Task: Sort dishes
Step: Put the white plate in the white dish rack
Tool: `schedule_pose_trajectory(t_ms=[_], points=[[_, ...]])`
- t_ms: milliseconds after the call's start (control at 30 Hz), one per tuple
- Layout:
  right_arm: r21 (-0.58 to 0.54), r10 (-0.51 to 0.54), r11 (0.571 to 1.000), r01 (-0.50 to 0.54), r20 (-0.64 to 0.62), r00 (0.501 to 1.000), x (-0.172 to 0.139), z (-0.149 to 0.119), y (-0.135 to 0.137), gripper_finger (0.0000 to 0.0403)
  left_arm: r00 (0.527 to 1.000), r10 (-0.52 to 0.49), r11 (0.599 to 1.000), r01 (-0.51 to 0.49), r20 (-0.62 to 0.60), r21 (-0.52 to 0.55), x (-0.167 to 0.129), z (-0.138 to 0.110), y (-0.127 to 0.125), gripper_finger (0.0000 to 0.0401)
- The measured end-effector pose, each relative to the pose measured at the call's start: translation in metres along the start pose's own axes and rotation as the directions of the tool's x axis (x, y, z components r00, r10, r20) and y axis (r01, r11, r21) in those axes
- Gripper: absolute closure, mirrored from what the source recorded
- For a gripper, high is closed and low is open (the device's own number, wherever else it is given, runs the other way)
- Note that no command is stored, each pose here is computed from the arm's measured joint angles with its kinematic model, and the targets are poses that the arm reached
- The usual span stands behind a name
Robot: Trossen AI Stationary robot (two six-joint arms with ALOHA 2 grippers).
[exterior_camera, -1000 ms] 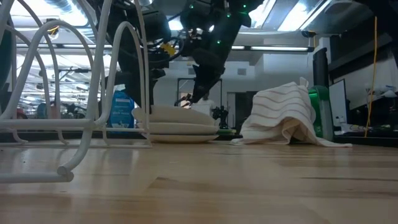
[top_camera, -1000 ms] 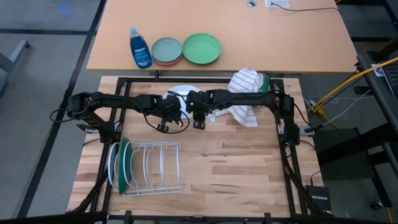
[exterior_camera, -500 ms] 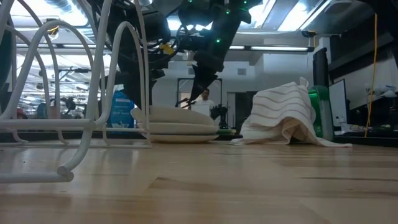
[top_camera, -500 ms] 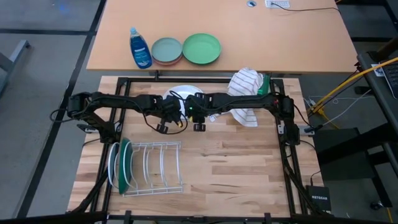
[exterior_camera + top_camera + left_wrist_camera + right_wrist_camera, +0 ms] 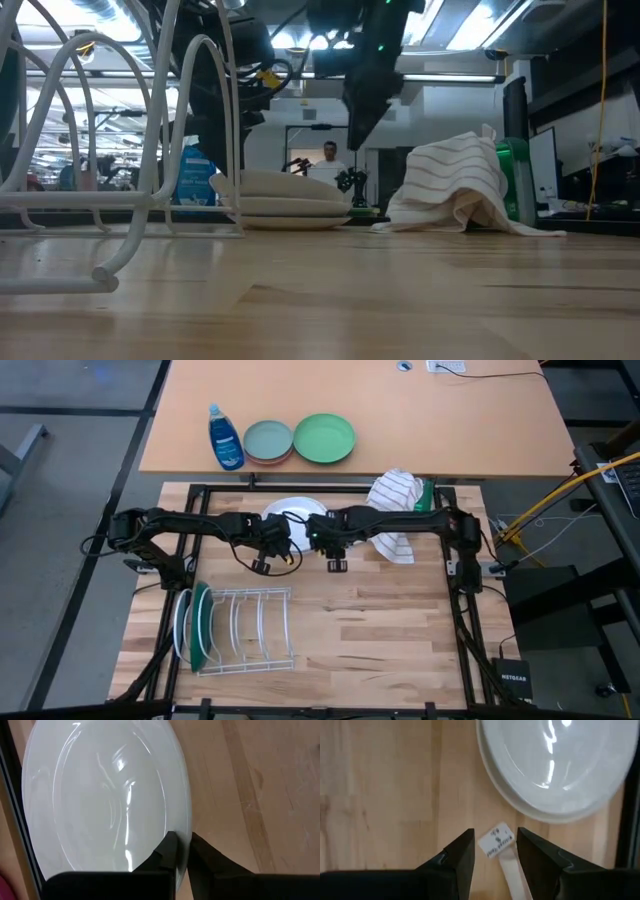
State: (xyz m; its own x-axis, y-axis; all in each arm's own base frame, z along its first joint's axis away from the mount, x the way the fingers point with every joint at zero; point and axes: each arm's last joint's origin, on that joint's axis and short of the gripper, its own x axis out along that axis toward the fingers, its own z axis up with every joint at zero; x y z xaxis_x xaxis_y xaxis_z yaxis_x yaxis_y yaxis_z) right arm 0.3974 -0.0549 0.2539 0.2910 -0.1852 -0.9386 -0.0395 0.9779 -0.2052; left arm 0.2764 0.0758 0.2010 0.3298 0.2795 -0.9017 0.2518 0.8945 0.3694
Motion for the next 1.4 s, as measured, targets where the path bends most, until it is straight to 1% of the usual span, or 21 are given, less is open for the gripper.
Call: schedule_pose_trajectory(t_ms=[100,200,267,333,400,467,500,567,633,733,833,900,967,1067,1400], points=[[0.015,-0.008,1.0,0.007,0.016,1.0,-0.014,-0.009,-0.003,0.0253,1.0,-0.001,1.0,0.001,-0.001,0.0,0.0,0.0,0.0,0.0387],[0.061,-0.019,0.998,0.017,0.038,0.999,-0.021,-0.028,-0.009,0.0253,1.0,-0.001,1.0,0.001,-0.002,0.0,0.0,0.0,0.0,0.0387],[0.128,-0.038,0.991,0.029,0.074,0.997,-0.017,-0.045,-0.013,0.0253,1.0,-0.001,1.0,0.001,-0.001,0.001,0.0,0.0,0.0,0.0387],[0.204,-0.067,0.978,0.033,0.16,0.985,-0.005,-0.062,-0.014,0.0253,1.0,-0.001,1.0,0.001,-0.001,0.004,0.0,0.0,0.0,0.0387],[0.279,-0.099,0.96,0.018,0.282,0.954,0.01,-0.074,-0.013,0.0253,1.0,-0.001,1.0,0.001,-0.001,0.004,0.0,0.0,0.0,0.0387],[0.34,-0.137,0.941,-0.012,0.412,0.901,0.02,-0.079,-0.01,0.0253,1.0,-0.001,1.0,0.001,0.0,0.001,0.0,0.0,0.0,0.0387],[0.348,-0.154,0.937,-0.022,0.469,0.87,0.023,-0.079,-0.009,0.0253,1.0,-0.001,1.0,0.001,0.0,0.001,0.0,0.0,0.0,0.0387],[0.328,-0.162,0.944,-0.035,0.554,0.817,0.025,-0.076,-0.007,0.0253,1.0,-0.001,1.0,0.001,0.0,0.0,0.0,0.0,0.0,0.0387],[0.258,-0.139,0.966,-0.025,0.595,0.792,0.027,-0.073,-0.003,0.0253,1.0,0.0,1.0,0.0,0.0,-0.005,0.0,0.0,0.0,0.0387],[0.148,-0.114,0.989,0.028,0.615,0.78,0.032,-0.068,0.003,0.0253,1.0,0.0,1.0,0.0,0.001,-0.009,0.0,0.0,0.0,0.0387],[0.073,-0.104,0.995,0.075,0.641,0.76,0.036,-0.063,0.009,0.0253,1.0,0.003,1.0,-0.003,0.008,-0.021,0.0,0.002,-0.001,0.0387],[0.036,-0.1,0.994,0.1,0.641,0.761,0.041,-0.061,0.011,0.0253,1.0,0.003,1.0,-0.003,0.013,-0.022,-0.001,0.003,-0.002,0.0387],[0.02,-0.088,0.995,0.098,0.641,0.763,0.045,-0.06,0.013,0.0253,1.0,0.009,1.0,-0.009,0.024,-0.02,-0.001,0.005,-0.004,0.0387],[0.021,-0.089,0.995,0.098,0.641,0.762,0.049,-0.059,0.013,0.0253,0.999,0.009,1.0,-0.008,0.032,-0.014,-0.002,0.008,-0.007,0.0387],[0.01,-0.077,0.996,0.089,0.608,0.79,0.062,-0.061,0.015,0.0253,0.998,0.004,1.0,-0.004,0.061,0.008,-0.005,0.016,-0.017,0.0387]])
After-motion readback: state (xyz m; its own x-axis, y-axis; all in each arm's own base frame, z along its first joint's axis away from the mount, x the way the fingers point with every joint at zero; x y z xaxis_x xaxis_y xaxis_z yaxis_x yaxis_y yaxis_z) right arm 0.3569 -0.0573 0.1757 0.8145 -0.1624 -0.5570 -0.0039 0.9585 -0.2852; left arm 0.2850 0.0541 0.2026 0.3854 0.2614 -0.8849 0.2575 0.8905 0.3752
